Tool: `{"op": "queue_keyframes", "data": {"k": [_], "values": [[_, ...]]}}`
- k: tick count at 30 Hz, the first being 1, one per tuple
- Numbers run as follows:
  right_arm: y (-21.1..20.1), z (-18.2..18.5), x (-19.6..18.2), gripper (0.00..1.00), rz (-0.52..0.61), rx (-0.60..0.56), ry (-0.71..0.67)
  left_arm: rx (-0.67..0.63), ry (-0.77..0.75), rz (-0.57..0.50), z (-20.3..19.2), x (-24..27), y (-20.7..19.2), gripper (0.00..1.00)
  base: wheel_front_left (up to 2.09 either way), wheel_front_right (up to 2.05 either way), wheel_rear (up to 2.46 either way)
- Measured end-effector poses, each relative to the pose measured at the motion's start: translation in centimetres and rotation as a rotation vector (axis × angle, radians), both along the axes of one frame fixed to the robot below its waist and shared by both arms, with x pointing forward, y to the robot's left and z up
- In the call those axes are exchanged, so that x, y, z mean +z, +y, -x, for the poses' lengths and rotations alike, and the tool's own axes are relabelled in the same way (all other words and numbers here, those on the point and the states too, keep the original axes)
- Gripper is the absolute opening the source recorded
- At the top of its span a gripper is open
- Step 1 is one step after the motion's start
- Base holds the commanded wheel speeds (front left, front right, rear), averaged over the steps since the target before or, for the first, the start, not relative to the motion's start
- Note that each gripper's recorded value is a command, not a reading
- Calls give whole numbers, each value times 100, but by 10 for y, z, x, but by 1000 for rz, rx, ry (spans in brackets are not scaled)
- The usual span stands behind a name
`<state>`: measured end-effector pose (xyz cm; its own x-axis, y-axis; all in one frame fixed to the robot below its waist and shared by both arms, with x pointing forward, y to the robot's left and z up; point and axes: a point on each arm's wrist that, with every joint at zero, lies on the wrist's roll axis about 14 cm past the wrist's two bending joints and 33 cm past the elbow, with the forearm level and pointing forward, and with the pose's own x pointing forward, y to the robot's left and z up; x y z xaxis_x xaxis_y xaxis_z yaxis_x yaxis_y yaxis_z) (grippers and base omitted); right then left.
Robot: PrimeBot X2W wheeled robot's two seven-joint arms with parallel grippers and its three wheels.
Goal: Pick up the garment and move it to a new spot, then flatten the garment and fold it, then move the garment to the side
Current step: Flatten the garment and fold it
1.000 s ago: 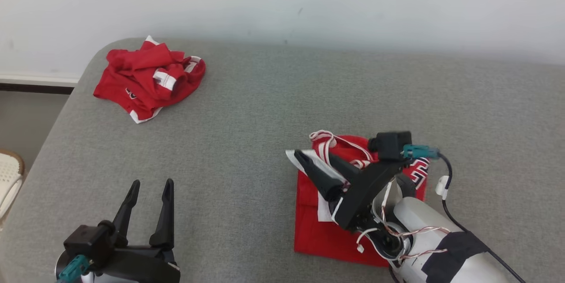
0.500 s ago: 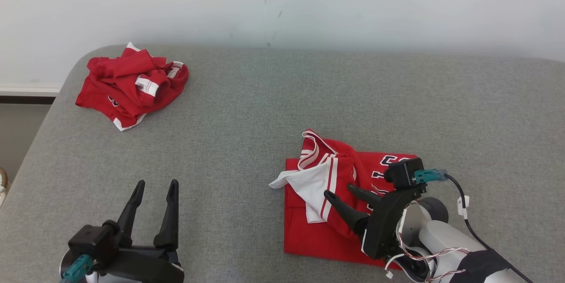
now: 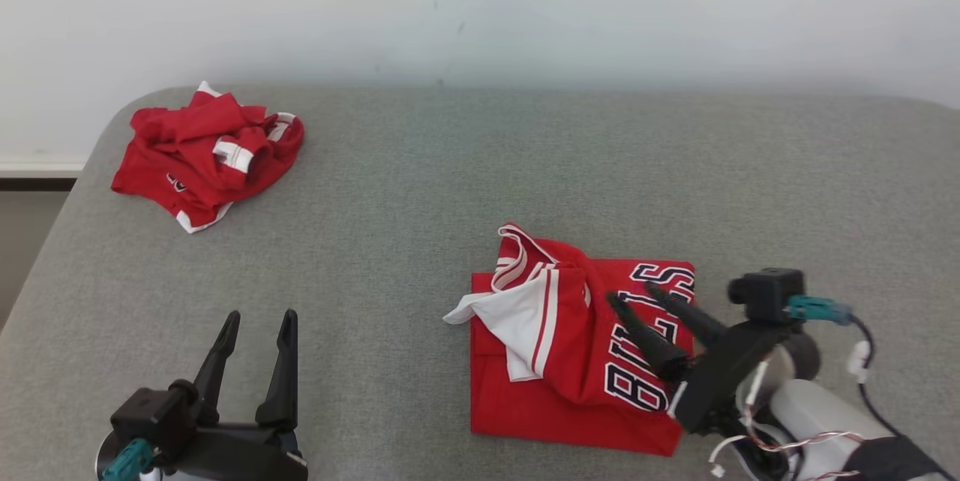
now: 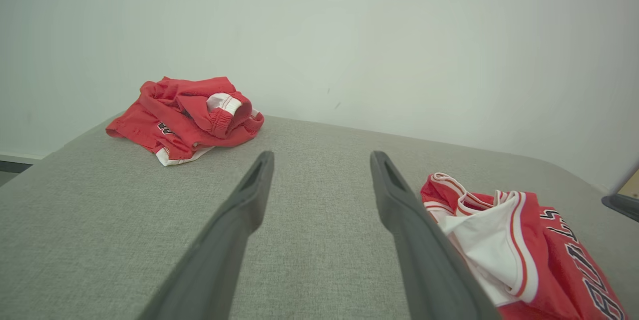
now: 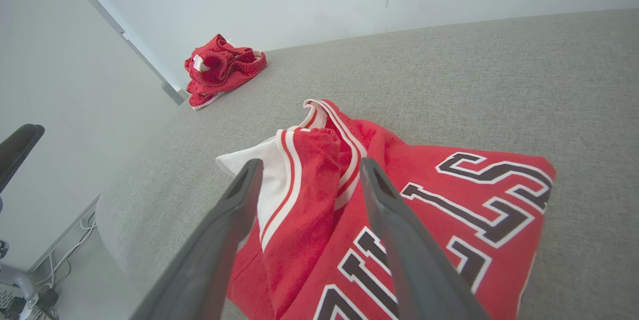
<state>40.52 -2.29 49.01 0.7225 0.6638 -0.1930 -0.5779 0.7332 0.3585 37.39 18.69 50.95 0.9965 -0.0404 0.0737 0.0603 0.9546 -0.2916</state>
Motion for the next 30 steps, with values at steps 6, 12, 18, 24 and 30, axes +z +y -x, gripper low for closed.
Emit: {"op": "queue_keyframes", "data": {"k": [6, 12, 18, 24, 30], "values": [[-34, -5, 18, 100, -33, -97, -86, -26, 1, 1, 0, -1, -9, 100, 0, 0, 0], [-72, -3, 33, 100, -77, -237, -166, -75, -10, 0, -3, 2, -25, 100, 0, 0, 0], [-116, 7, 23, 100, -49, -382, -159, -115, -27, 5, -7, 7, -39, 100, 0, 0, 0], [-151, 17, 18, 100, -7, -503, -165, -128, -42, 7, -10, 12, -44, 100, 0, 0, 0], [-174, 21, 29, 100, 39, -576, -223, -125, -45, 5, -12, 13, -43, 100, 0, 0, 0]]}}
